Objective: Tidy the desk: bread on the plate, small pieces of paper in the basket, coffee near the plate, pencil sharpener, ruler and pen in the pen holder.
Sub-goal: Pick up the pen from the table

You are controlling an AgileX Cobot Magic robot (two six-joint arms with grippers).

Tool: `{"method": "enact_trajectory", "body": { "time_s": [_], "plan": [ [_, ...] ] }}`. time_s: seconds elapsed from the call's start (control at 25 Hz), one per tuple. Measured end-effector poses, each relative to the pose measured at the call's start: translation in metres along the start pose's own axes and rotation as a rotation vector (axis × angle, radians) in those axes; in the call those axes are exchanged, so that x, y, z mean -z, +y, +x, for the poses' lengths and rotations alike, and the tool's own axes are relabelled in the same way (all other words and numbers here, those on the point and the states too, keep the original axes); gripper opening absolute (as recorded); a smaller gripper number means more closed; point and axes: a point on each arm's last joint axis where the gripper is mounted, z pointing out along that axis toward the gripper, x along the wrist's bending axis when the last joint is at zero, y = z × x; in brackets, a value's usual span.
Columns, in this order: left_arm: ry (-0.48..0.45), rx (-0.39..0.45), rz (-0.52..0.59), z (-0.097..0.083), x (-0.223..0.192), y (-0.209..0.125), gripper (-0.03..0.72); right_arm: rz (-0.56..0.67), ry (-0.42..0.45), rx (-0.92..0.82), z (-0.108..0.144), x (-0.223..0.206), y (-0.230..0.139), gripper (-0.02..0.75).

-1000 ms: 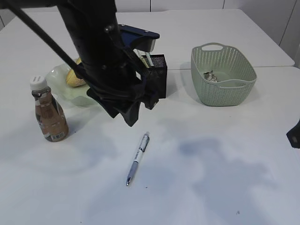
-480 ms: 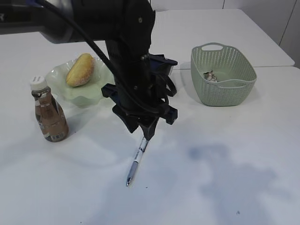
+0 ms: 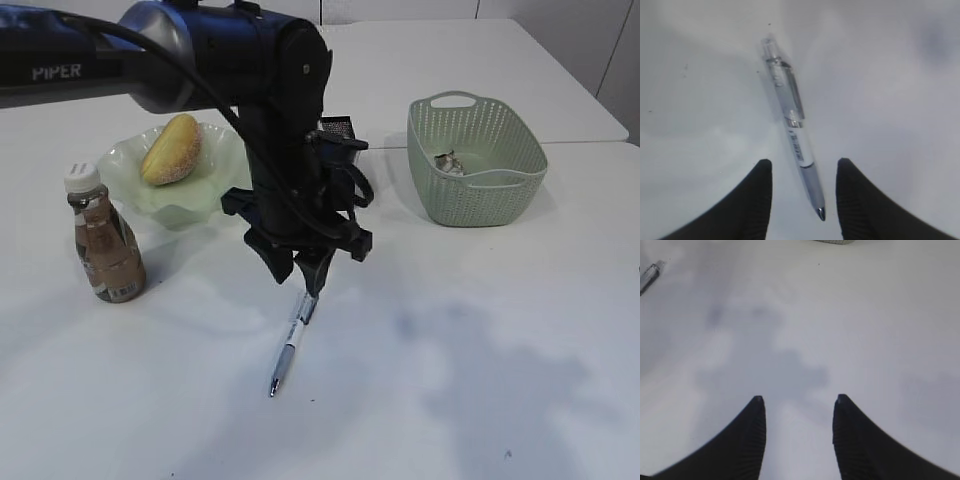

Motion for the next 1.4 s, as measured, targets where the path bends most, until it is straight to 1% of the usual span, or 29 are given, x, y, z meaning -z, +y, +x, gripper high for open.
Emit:
{"method": "enact_trajectory", "body": {
  "time_s": [0.08,0.56,0.76,0.96,1.2,1.4],
  "plan": [
    [0.004,0.013,0.014,0.004,-0.005,0.002,0.3,-0.003,0.0,0.001,0.0,0.0,0.0,0.358],
    [-0.005,0.027,0.044,0.002,-0.028,0.005,0.3,-0.005,0.0,0.001,0.0,0.0,0.0,0.356],
    [0.001,0.035,0.066,0.003,-0.046,0.006,0.3,-0.006,0.001,0.001,0.0,0.0,0.001,0.356],
    [0.001,0.061,0.062,0.003,-0.057,0.008,0.3,-0.006,0.001,0.001,0.0,0.0,0.001,0.356],
    [0.025,0.119,0.039,0.005,-0.057,0.01,0.3,-0.007,0.001,0.001,0.0,0.0,0.001,0.355],
    [0.027,0.141,0.03,0.005,-0.057,0.011,0.3,-0.007,0.001,0.001,0.0,0.0,0.001,0.355]
  ]
}}
